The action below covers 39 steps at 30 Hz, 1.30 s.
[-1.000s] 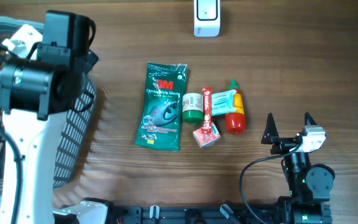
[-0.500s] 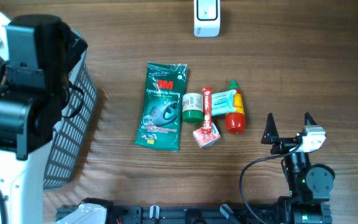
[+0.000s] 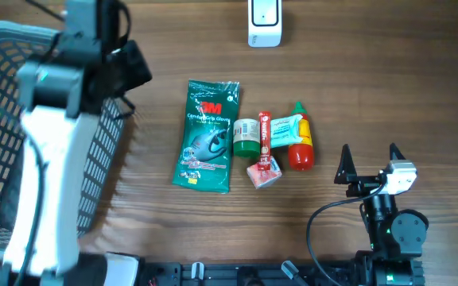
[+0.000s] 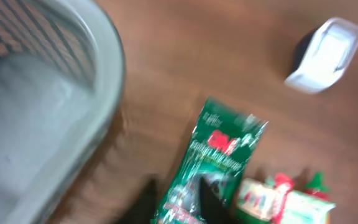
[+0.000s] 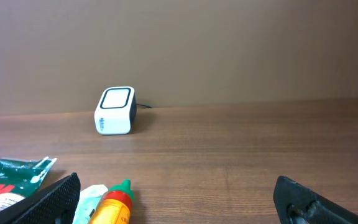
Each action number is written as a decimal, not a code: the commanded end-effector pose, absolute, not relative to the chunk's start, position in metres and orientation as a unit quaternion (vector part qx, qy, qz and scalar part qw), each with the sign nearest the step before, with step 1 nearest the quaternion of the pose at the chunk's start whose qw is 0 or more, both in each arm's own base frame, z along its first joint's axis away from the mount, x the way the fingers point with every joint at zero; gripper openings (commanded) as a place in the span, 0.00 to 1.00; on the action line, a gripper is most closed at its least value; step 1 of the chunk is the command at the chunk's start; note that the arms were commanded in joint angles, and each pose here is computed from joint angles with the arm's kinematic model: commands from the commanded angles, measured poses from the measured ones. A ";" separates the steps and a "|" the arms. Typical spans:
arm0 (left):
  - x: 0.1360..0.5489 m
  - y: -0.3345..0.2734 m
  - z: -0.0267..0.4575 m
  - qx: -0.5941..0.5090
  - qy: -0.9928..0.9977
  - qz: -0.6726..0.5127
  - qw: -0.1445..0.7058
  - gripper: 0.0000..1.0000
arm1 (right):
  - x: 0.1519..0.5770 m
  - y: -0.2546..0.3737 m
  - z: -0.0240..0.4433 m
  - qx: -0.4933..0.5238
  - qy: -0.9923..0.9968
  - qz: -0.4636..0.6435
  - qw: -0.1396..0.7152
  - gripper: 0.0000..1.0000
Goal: Scan the item barcode
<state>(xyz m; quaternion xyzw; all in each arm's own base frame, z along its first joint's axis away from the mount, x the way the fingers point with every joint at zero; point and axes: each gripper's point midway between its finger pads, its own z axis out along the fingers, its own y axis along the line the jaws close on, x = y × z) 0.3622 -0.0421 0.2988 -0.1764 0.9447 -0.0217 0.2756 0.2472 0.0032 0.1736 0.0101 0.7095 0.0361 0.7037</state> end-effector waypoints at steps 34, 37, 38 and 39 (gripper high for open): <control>0.361 -0.005 0.303 -0.244 0.926 0.008 0.287 0.04 | 0.247 0.005 0.176 0.001 0.706 0.036 0.707 1.00; 0.332 -0.019 0.345 -0.221 0.912 -0.015 0.345 0.06 | 0.247 0.005 0.176 0.001 0.706 0.036 0.707 1.00; 0.317 -0.024 0.361 -0.212 0.905 -0.026 0.367 0.08 | 0.247 0.005 0.176 0.001 0.706 0.036 0.707 1.00; 0.307 -0.024 0.370 -0.213 0.899 -0.031 0.380 0.11 | 0.247 0.005 0.176 0.001 0.706 0.036 0.707 1.00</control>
